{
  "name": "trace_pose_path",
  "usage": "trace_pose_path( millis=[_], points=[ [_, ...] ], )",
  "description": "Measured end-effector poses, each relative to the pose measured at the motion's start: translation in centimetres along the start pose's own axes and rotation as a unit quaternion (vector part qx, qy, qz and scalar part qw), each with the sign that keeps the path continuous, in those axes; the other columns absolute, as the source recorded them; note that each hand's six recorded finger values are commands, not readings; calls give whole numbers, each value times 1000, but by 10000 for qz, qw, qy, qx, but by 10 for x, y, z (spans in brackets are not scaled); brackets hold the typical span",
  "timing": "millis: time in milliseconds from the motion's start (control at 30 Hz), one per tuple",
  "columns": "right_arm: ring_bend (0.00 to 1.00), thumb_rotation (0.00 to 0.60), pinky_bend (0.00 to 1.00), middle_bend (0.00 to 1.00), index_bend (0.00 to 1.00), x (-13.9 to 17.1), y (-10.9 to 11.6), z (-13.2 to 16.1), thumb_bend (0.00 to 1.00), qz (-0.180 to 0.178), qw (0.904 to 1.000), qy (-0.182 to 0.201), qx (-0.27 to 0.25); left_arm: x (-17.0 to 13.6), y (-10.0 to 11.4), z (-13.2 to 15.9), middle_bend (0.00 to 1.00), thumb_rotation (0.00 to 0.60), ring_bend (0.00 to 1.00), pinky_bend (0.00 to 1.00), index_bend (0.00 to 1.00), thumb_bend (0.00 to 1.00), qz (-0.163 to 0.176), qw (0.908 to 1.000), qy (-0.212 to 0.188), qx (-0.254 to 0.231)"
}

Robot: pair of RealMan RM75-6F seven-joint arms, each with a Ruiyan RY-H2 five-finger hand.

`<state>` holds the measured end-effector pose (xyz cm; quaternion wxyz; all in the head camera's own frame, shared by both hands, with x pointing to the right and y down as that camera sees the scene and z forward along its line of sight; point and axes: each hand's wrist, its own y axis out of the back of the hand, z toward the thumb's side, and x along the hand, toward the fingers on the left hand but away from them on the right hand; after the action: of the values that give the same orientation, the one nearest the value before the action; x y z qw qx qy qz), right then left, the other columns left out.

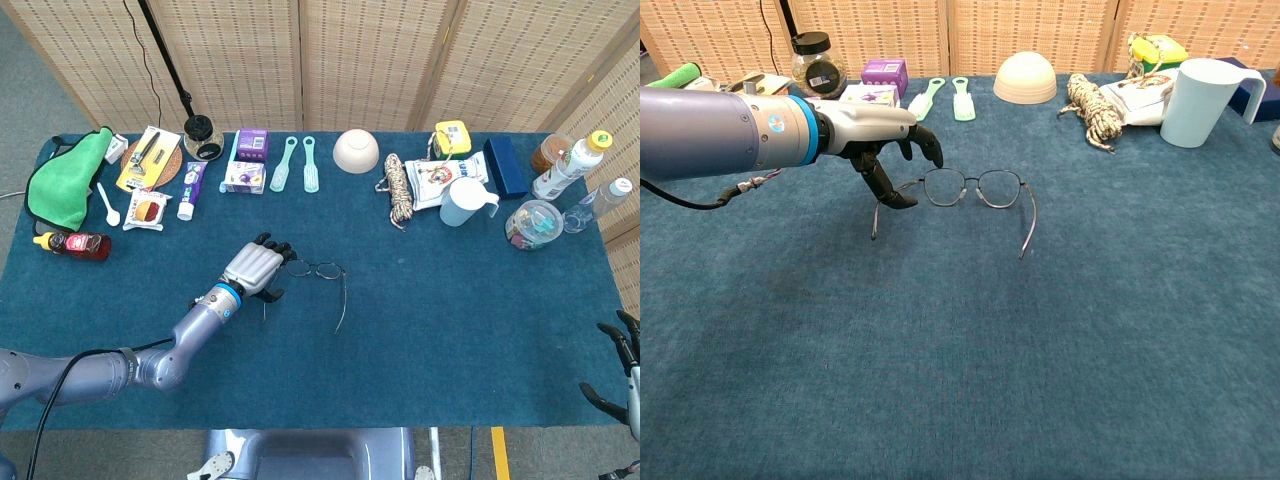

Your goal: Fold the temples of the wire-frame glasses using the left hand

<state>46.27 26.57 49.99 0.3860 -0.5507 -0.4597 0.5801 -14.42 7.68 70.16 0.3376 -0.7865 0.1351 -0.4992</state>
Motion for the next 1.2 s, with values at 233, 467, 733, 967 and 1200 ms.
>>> trace_pose_path(
  millis=[233, 467, 733, 967, 1200],
  points=[
    [152, 600, 223, 123, 222, -1, -1, -2, 0, -5, 10000, -27, -9, -1, 0, 5, 168, 485, 175, 50, 217, 321, -3, 10000, -73, 12],
    [152, 600, 223, 123, 222, -3, -3, 0, 0, 23, 10000, 10, -16, -4, 0, 4, 168, 486, 172, 50, 209, 321, 46, 9999, -68, 102],
    [152, 600, 223, 123, 223, -2, -3, -4, 0, 27, 10000, -49, -8, 0, -8, 8, 159, 485, 164, 50, 209, 321, -83, 9996, -84, 262],
    [152, 600, 223, 122, 223, -1, -3, -6, 0, 29, 10000, -78, -15, -10, -15, 7, 152, 485, 151, 50, 212, 321, -182, 9988, -107, 440],
    [152, 600, 223, 122, 224, -3, -5, -4, 0, 49, 10000, -19, -29, -36, -22, -11, 151, 485, 148, 50, 212, 321, -303, 9976, -58, 627]
  ],
)
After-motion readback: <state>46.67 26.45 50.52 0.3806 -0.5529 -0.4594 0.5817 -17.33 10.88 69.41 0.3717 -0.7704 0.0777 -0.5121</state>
